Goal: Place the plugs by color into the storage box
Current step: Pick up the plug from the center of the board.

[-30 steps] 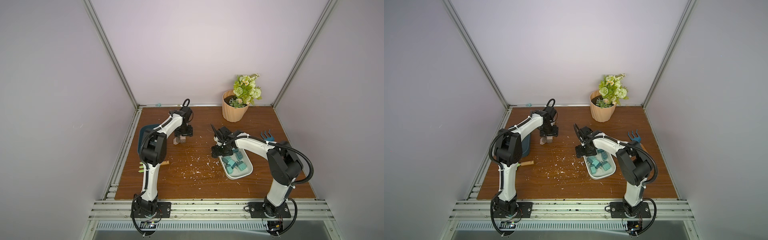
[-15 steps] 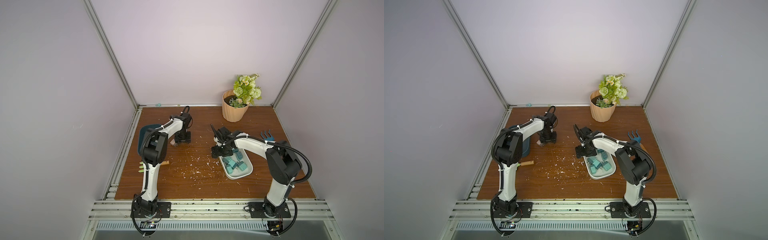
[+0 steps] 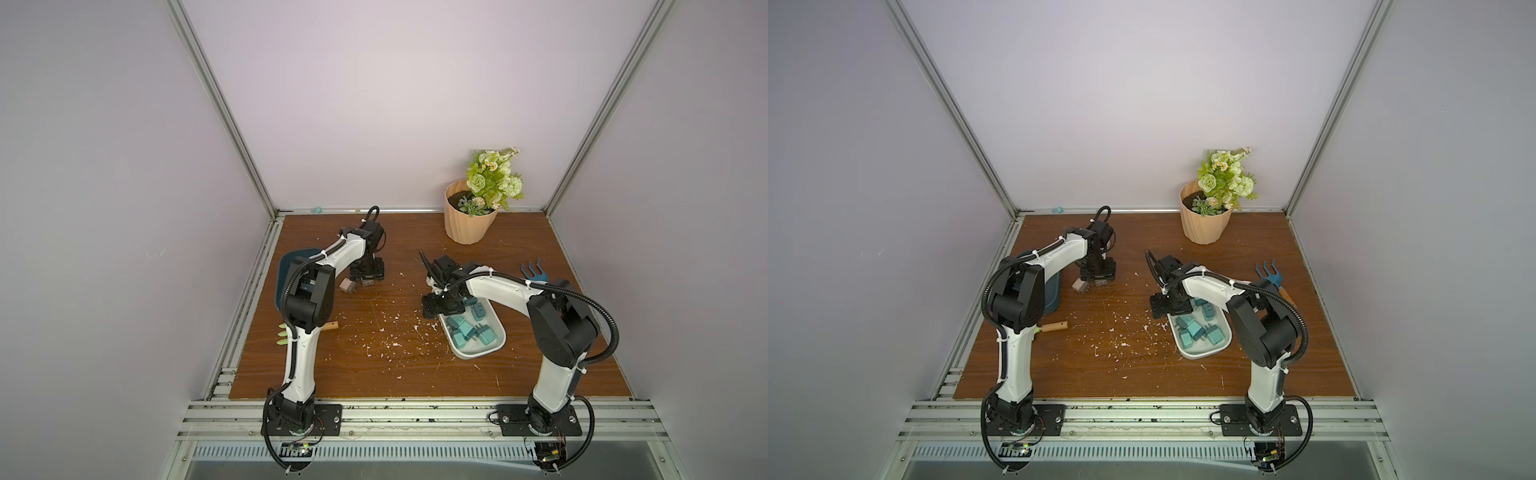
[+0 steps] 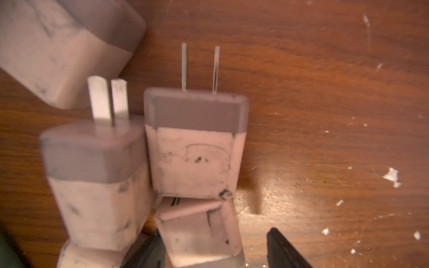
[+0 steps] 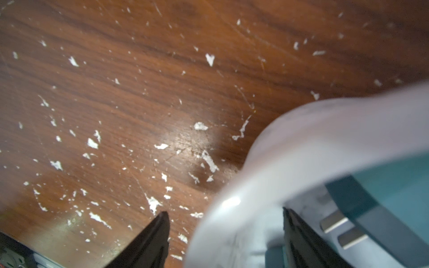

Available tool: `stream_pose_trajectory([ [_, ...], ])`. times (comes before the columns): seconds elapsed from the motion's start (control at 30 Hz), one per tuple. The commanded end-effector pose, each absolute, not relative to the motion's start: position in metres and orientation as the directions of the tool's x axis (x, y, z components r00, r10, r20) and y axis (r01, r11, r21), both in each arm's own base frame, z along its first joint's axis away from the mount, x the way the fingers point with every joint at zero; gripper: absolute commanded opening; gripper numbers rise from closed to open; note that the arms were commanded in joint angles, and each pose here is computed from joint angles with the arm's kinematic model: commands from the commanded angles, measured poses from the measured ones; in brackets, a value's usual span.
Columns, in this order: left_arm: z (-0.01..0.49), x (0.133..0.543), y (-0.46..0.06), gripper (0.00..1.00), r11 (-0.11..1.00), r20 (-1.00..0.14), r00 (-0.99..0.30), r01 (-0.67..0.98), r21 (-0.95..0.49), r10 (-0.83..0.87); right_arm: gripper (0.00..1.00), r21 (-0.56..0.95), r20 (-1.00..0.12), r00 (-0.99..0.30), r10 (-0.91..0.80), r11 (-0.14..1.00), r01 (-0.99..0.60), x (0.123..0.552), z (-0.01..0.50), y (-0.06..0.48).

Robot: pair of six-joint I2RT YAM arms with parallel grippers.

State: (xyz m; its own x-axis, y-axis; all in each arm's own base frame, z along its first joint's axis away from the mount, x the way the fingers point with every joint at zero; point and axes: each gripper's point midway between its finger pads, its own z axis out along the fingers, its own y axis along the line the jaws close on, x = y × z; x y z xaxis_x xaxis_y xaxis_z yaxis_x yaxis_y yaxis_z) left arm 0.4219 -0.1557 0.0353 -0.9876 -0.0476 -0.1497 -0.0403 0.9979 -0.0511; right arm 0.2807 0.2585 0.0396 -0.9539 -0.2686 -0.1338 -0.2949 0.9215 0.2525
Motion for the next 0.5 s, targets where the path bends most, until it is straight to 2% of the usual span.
stream_pose_trajectory([
  [0.0,0.030,0.425,-0.153,0.63,0.997,-0.141,-0.988,-0.065,-0.030,-0.069,0.79,0.246,-0.149,-0.949,-0.280,0.918,-0.309,0.284,0.049,0.262],
  [0.23,0.030,0.425,-0.150,0.49,0.998,-0.146,-0.987,-0.067,-0.014,-0.069,0.80,0.245,-0.148,-0.949,-0.277,0.920,-0.307,0.284,0.047,0.261],
  [0.47,0.045,0.428,-0.147,0.46,0.999,-0.186,-0.982,-0.043,-0.003,-0.043,0.80,0.247,-0.152,-0.949,-0.275,0.919,-0.306,0.284,0.045,0.261],
])
